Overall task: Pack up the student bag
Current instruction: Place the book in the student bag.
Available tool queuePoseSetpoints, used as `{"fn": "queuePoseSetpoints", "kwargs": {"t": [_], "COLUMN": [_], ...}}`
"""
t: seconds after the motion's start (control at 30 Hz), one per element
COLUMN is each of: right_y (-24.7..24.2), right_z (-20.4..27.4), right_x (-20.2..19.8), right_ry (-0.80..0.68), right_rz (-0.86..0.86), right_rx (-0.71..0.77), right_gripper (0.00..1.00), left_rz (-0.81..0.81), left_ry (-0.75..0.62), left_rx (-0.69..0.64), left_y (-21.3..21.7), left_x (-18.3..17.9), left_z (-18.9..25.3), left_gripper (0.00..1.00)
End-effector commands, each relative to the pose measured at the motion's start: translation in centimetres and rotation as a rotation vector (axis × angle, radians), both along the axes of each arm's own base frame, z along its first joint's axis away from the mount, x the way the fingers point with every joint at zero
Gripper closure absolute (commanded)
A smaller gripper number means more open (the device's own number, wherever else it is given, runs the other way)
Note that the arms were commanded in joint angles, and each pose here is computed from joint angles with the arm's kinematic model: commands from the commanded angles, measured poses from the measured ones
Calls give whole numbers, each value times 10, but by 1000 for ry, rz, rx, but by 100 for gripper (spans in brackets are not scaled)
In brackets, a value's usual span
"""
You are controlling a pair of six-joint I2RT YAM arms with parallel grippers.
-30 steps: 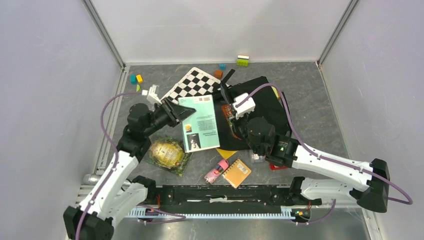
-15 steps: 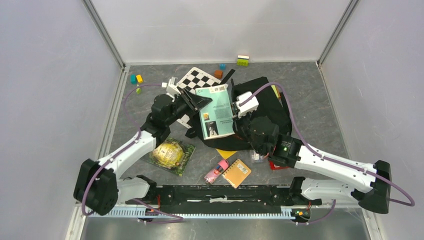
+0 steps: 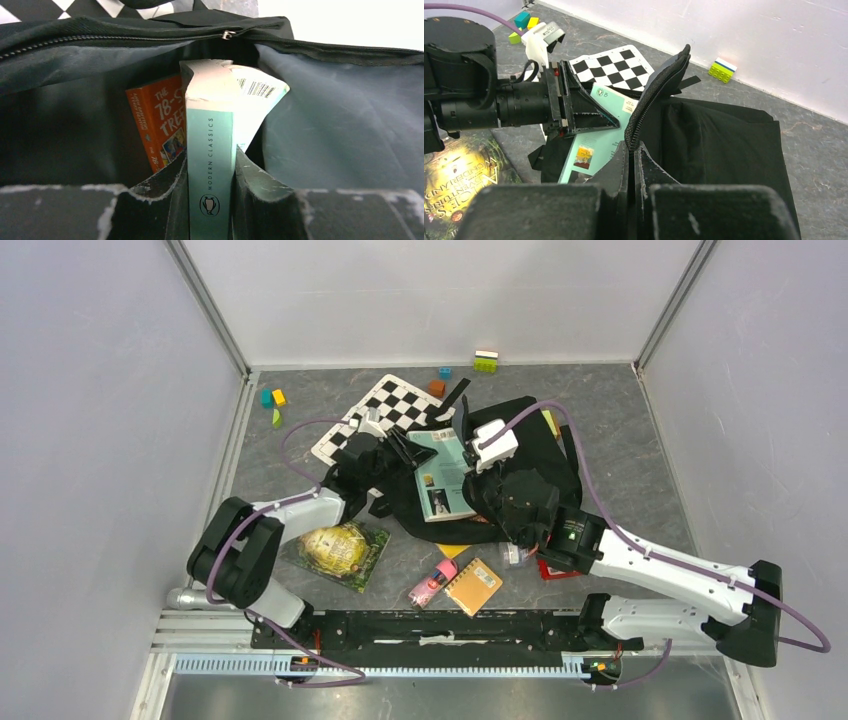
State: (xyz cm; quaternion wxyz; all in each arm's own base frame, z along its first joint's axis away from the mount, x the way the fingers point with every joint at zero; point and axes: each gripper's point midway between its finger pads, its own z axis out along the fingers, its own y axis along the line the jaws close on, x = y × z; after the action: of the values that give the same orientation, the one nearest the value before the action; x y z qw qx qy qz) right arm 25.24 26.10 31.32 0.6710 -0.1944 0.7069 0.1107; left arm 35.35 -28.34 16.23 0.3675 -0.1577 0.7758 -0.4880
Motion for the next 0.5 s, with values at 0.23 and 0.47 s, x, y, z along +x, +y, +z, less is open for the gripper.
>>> {"fn": "queuePoseSetpoints", "kwargs": {"t": [0.23,0.47], "right_y": [13,18], "right_z": [72,66], "right_x": [0,1], "right_ry": [-111,-102], "right_rz": [43,54], "right_rx": [164,153], "right_gripper": [100,100], "left_rz": [63,84], "left_ry": [45,17], "left_rx": [36,-41], "left_y": [-6,-23], "left_x": [9,26], "left_z": [-16,1], "left_gripper": [98,98]}}
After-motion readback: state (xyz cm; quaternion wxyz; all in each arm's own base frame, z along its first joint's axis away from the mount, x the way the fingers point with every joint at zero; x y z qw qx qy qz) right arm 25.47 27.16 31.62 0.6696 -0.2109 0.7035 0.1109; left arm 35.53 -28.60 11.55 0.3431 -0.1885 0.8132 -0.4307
